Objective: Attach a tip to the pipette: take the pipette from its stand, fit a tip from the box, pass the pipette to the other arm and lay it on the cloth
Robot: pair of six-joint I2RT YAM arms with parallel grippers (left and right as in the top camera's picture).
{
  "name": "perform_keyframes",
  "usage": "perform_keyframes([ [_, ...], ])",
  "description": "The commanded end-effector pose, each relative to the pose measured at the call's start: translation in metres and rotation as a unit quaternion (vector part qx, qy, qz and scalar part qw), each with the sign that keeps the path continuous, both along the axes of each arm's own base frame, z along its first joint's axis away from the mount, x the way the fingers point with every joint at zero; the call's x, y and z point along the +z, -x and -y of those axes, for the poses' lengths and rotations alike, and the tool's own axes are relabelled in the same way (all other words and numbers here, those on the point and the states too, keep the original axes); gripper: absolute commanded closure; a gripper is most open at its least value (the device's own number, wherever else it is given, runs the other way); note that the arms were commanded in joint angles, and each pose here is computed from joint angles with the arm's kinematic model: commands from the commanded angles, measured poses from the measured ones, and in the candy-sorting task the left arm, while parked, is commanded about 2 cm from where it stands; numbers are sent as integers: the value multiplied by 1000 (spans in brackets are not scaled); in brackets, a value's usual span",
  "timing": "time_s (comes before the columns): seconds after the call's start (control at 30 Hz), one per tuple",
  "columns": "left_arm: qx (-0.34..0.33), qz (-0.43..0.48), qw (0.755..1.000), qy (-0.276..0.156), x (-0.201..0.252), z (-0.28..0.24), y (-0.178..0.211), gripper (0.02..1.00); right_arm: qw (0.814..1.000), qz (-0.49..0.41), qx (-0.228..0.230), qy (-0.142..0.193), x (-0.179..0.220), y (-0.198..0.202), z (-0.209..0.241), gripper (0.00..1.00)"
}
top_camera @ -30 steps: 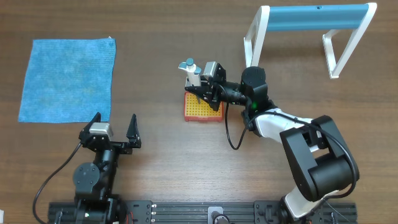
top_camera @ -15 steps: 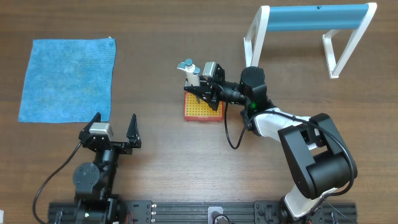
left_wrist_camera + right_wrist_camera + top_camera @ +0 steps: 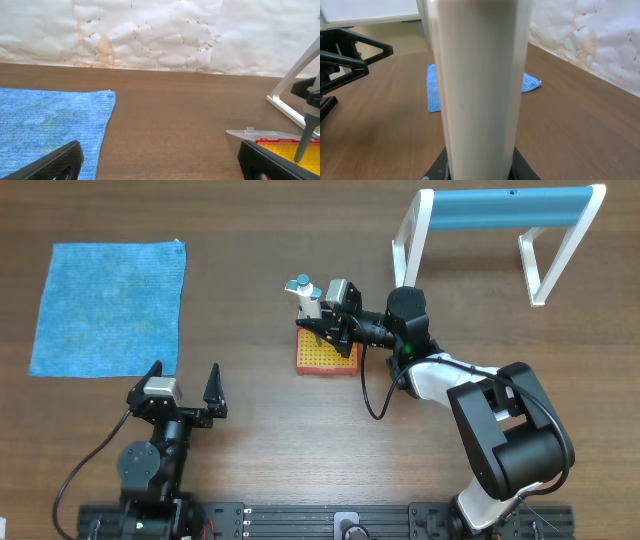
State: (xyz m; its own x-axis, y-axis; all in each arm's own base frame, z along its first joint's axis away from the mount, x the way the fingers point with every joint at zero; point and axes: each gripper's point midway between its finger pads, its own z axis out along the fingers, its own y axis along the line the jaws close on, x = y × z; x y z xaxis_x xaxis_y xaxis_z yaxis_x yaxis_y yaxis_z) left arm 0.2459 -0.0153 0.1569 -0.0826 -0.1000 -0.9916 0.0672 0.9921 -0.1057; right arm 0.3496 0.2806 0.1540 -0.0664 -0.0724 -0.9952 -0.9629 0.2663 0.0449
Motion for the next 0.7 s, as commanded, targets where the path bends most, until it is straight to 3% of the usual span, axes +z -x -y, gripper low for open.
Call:
perform_keyframes([
  [0.03,3,-1,1000,-5,-1,-1,0,20,1000,17,-1,-1,13,5,0,925],
  [0.57,3,-1,1000,-5,-1,-1,0,20,995,84,-2,-54,104,14,3,925],
  [0.7,3,-1,1000,-5,-1,-1,0,20,996,64,0,-56,128,10,-1,925],
])
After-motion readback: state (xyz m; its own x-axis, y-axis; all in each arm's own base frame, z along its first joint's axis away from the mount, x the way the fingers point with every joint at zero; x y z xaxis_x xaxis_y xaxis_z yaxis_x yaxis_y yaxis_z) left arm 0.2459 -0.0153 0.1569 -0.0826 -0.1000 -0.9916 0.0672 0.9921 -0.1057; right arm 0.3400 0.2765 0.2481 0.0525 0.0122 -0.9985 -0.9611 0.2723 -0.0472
